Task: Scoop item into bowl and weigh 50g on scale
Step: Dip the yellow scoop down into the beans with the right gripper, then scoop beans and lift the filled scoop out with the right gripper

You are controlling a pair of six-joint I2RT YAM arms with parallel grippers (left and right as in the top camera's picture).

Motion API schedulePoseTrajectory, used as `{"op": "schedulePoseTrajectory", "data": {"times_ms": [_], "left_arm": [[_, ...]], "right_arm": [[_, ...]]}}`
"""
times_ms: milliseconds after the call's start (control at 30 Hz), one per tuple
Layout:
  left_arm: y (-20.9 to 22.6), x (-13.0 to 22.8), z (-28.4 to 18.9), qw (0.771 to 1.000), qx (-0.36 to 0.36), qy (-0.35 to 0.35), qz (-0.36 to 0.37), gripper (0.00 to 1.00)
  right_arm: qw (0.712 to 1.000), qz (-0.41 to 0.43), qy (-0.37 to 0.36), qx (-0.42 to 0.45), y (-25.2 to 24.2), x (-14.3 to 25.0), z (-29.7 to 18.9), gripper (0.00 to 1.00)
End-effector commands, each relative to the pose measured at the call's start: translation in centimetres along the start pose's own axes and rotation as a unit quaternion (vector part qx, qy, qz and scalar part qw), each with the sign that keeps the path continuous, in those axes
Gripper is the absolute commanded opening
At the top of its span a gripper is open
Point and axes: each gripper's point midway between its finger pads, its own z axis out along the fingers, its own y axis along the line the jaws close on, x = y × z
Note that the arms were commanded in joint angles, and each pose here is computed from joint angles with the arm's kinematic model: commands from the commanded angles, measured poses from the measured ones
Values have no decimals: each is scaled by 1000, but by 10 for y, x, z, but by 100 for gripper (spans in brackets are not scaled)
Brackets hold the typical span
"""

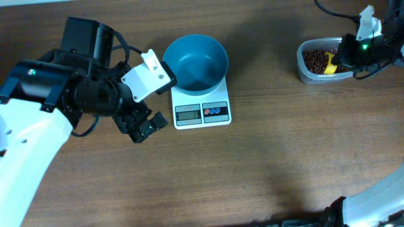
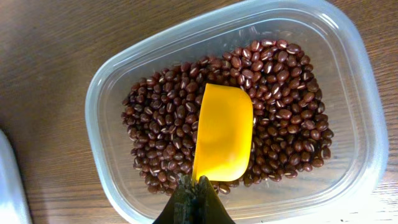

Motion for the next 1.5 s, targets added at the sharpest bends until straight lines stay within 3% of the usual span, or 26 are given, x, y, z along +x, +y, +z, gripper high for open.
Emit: {"op": "schedulePoseTrajectory", "data": {"times_ms": [0, 233, 500, 867, 1467], "left_arm": [[2, -6, -3, 1000, -2, -7, -4, 99], [2, -6, -3, 1000, -2, -7, -4, 99], [2, -6, -3, 1000, -2, -7, -4, 99], [2, -6, -3, 1000, -2, -7, -4, 99], [2, -6, -3, 1000, -2, -7, -4, 99]], "right_arm": [[998, 32, 13, -47, 15, 4, 3, 4], [990, 91, 71, -78, 12, 25, 31, 4], [982, 158, 85, -62, -29, 37, 18, 4], [986, 140, 61, -62, -30, 22, 13, 4], [995, 83, -15, -47, -19, -10, -37, 4]]}}
